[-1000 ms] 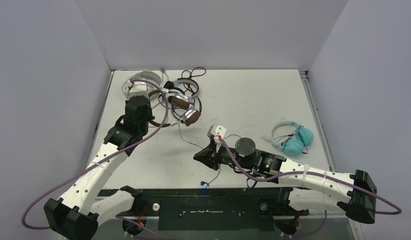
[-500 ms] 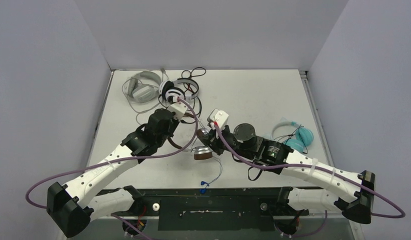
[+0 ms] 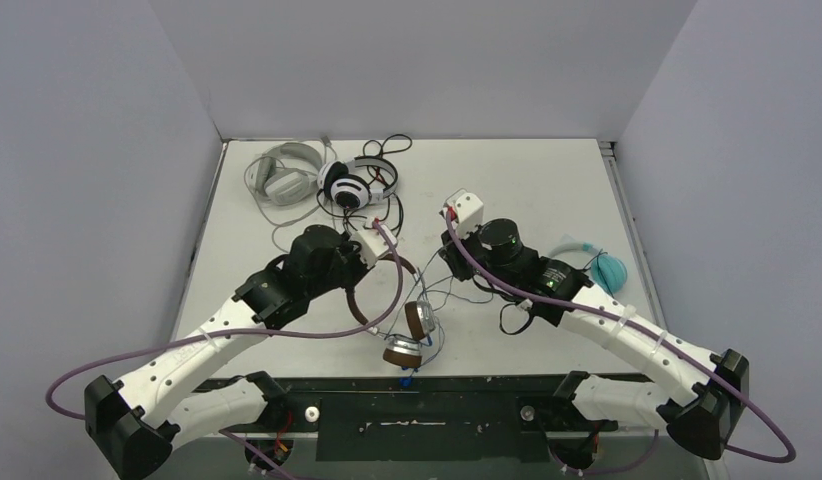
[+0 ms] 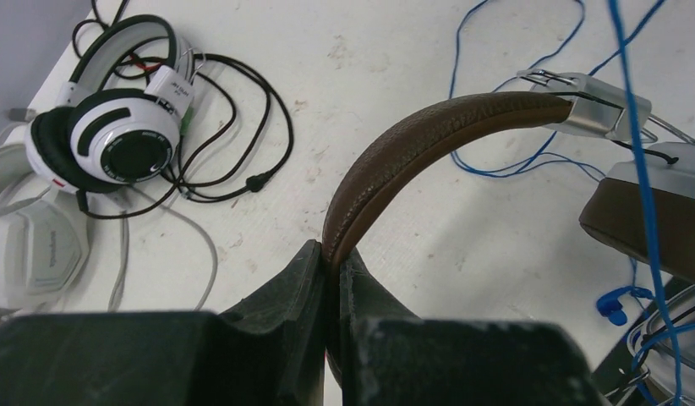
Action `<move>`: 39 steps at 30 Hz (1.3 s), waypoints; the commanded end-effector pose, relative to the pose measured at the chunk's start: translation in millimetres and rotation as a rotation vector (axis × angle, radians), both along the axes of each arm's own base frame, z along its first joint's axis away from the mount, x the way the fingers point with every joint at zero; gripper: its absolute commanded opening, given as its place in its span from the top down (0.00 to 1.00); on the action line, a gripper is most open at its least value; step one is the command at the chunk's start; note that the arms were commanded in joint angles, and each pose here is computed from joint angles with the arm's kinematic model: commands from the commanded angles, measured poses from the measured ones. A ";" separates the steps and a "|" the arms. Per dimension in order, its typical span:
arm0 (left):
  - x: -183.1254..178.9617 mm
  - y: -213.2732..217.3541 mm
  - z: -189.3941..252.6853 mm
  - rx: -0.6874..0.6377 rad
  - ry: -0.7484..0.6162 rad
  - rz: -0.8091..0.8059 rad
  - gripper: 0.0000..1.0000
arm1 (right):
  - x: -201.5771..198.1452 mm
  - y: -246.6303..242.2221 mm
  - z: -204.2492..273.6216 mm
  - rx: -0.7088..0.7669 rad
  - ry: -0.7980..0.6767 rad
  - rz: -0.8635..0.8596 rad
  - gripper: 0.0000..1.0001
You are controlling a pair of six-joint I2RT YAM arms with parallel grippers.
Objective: Wrap the headphones
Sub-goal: Wrap the headphones cable around the headphones.
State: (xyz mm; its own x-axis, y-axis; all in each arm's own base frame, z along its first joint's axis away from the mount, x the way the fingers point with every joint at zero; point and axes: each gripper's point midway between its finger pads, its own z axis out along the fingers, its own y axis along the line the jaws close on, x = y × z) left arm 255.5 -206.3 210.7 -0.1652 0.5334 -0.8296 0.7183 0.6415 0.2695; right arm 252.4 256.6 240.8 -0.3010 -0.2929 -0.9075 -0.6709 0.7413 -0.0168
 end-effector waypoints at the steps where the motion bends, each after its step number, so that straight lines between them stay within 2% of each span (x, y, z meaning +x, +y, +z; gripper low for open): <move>1: -16.5 -25.3 43.5 -0.140 -0.056 -0.153 1.00 | 10.3 -12.0 -11.9 0.035 0.033 -0.072 0.85; 6: -18.5 -25.8 54.6 -0.204 -0.045 -0.122 1.00 | 15.5 -27.9 -26.1 0.110 0.070 -0.116 0.86; 13: -14.2 -24.8 63.3 -0.263 0.013 -0.037 1.00 | 18.7 -51.2 -37.8 0.191 0.051 -0.202 0.86; 19: -15.0 -31.7 87.2 -0.403 0.068 0.008 1.00 | 18.1 -50.5 -58.8 0.236 0.094 -0.216 0.86; 23: -13.3 -35.0 112.5 -0.599 0.142 0.089 1.00 | 7.5 -29.9 -66.7 0.316 0.120 -0.101 0.85; 32: -22.9 -57.6 164.7 -0.975 0.390 0.055 1.00 | -39.7 9.2 -49.8 0.575 0.035 0.253 0.79; 35: -25.7 -68.4 167.8 -1.022 0.495 0.049 1.00 | -44.8 13.3 -49.9 0.602 0.004 0.291 0.78; 39: -23.1 -74.0 164.7 -1.033 0.568 0.080 1.00 | -45.7 19.7 -46.8 0.617 -0.021 0.320 0.68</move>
State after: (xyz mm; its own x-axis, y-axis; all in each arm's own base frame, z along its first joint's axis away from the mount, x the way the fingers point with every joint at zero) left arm 237.5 -267.6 322.2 -0.6277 -0.2722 -0.7293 0.5104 0.5634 -0.6496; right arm 210.2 261.4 145.0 -0.4140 0.0991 -0.9048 -0.7679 0.4957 0.4057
